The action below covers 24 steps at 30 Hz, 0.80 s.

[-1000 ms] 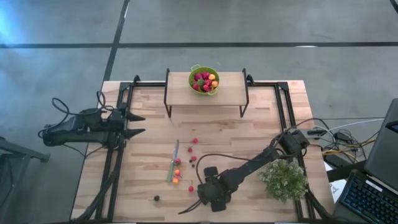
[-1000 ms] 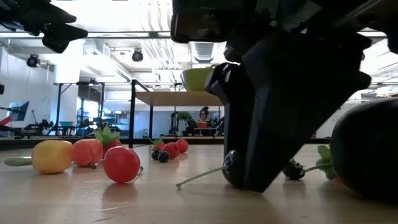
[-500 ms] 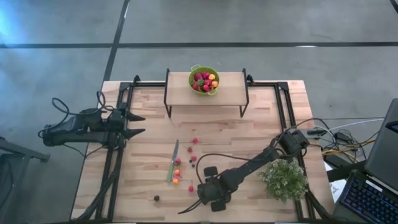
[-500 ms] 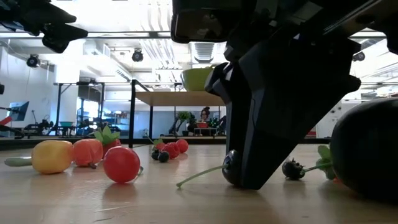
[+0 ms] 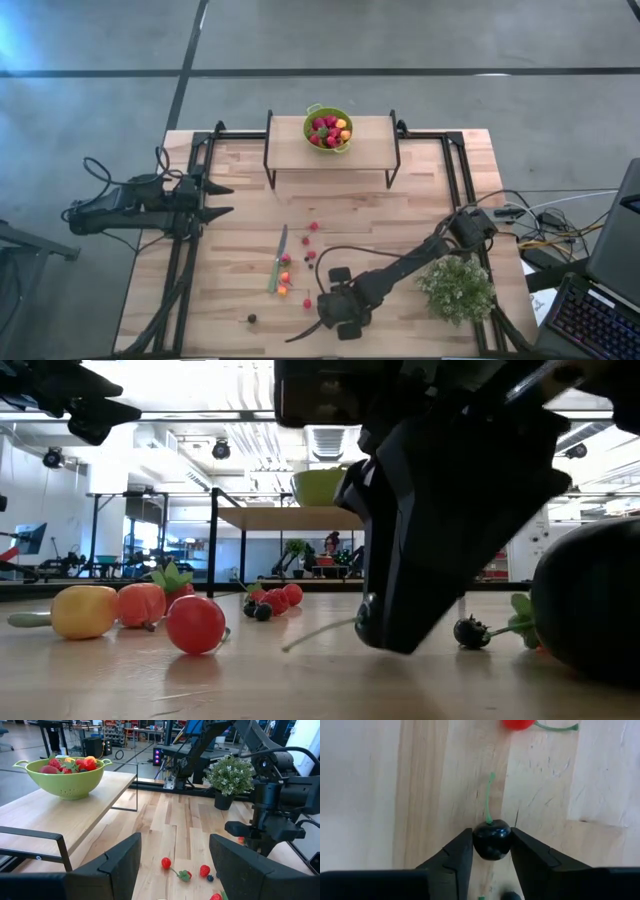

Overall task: Pick & Place Fruit
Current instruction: Put the black cherry into the green colander on the shelf

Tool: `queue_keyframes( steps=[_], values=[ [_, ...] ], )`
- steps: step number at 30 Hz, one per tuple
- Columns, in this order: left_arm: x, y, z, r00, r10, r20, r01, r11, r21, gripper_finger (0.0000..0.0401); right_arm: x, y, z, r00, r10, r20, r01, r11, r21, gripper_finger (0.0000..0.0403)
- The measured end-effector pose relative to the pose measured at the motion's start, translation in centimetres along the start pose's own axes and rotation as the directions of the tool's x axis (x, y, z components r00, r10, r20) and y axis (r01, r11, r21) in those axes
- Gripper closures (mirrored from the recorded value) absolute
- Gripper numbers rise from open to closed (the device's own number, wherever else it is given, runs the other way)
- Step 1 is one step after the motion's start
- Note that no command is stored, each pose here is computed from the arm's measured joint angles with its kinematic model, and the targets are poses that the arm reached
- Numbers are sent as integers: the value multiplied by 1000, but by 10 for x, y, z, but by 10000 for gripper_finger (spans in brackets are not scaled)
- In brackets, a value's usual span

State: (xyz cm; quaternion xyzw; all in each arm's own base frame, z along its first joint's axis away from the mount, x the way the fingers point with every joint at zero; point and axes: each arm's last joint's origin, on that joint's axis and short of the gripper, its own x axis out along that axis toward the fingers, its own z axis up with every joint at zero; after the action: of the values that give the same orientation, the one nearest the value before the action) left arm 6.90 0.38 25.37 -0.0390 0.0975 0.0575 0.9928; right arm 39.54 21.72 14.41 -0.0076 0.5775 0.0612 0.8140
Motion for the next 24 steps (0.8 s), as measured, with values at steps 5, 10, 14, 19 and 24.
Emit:
queue_keyframes(
  steps=[5,10,14,19,24],
  values=[
    [0,0,0,1000,0,0,0,1000,0,160,-17,-7,6,1000,7,30,-7,1000,14,297],
    [0,0,0,1000,0,-2,0,1000,0,160,-43,-15,11,998,12,63,-13,1000,19,302],
    [0,0,-1,1000,1,-6,-1,1000,0,160,-67,-24,15,996,14,90,-16,1000,25,284],
    [0,0,-1,1000,1,-8,-1,1000,1,160,-97,-42,20,990,11,143,-15,1000,25,288],
    [0,0,-1,1000,1,-7,-1,1000,1,160,-133,-64,24,977,6,215,-10,1000,19,305]
  ],
)
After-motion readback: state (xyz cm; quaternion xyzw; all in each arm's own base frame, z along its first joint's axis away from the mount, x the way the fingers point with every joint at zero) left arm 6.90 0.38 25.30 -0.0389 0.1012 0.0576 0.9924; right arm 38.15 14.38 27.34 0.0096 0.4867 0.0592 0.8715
